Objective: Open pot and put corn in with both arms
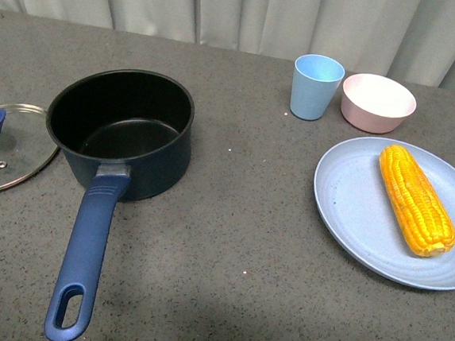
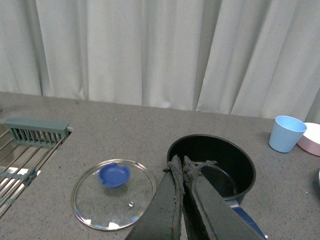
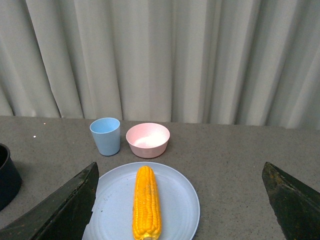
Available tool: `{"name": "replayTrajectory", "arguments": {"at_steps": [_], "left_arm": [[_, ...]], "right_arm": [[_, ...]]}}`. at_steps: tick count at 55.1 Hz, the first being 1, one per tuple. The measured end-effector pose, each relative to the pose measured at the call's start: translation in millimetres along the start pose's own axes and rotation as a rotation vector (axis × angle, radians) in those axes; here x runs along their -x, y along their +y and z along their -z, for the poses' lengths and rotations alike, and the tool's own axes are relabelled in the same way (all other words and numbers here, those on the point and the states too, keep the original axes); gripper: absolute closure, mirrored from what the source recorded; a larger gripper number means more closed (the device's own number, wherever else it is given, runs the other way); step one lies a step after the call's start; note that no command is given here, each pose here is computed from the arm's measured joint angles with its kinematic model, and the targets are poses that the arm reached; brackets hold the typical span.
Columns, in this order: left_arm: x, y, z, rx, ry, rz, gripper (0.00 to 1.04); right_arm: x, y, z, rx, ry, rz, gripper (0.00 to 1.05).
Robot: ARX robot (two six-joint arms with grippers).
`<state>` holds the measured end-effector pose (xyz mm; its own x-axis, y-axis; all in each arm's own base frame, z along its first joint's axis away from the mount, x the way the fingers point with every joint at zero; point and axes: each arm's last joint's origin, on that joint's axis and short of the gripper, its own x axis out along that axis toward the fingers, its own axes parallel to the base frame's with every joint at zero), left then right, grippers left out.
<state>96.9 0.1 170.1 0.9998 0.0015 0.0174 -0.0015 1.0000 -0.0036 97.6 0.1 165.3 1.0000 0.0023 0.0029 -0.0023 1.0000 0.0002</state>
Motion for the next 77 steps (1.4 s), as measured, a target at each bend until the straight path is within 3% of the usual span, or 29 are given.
{"name": "replayTrajectory", "arguments": {"at_steps": [12, 19, 24, 29, 44, 52, 62, 77], "left_arm": [[0, 0, 0, 0.0, 0.0, 0.0, 0.98], [0, 0, 0, 0.0, 0.0, 0.0, 0.76], [0, 0, 0, 0.0, 0.0, 0.0, 0.62], [0, 0, 0, 0.0, -0.001, 0.0, 0.46], [0, 0, 0, -0.001, 0.0, 0.0, 0.05], [0, 0, 0, 0.0, 0.0, 0.0, 0.06], [0, 0, 0, 0.0, 0.0, 0.0, 0.06], [0, 0, 0, 0.0, 0.0, 0.0, 0.06]], "right_arm": [[0, 0, 0, 0.0, 0.0, 0.0, 0.09], [0, 0, 0, 0.006, 0.006, -0.001, 0.09], [-1, -1, 3, 0.085, 0.198, -0.035, 0.09], [-7, -1, 5, 0.112, 0.297, -0.05, 0.09], [-57, 7, -8, 0.133, 0.365, -0.051, 0.09], [-104, 8, 2, 0.114, 0.537, 0.028, 0.09], [-157, 17, 33, 0.072, 0.759, 0.028, 0.09], [-206, 32, 59, 0.017, 0.9, 0.031, 0.09]]}}
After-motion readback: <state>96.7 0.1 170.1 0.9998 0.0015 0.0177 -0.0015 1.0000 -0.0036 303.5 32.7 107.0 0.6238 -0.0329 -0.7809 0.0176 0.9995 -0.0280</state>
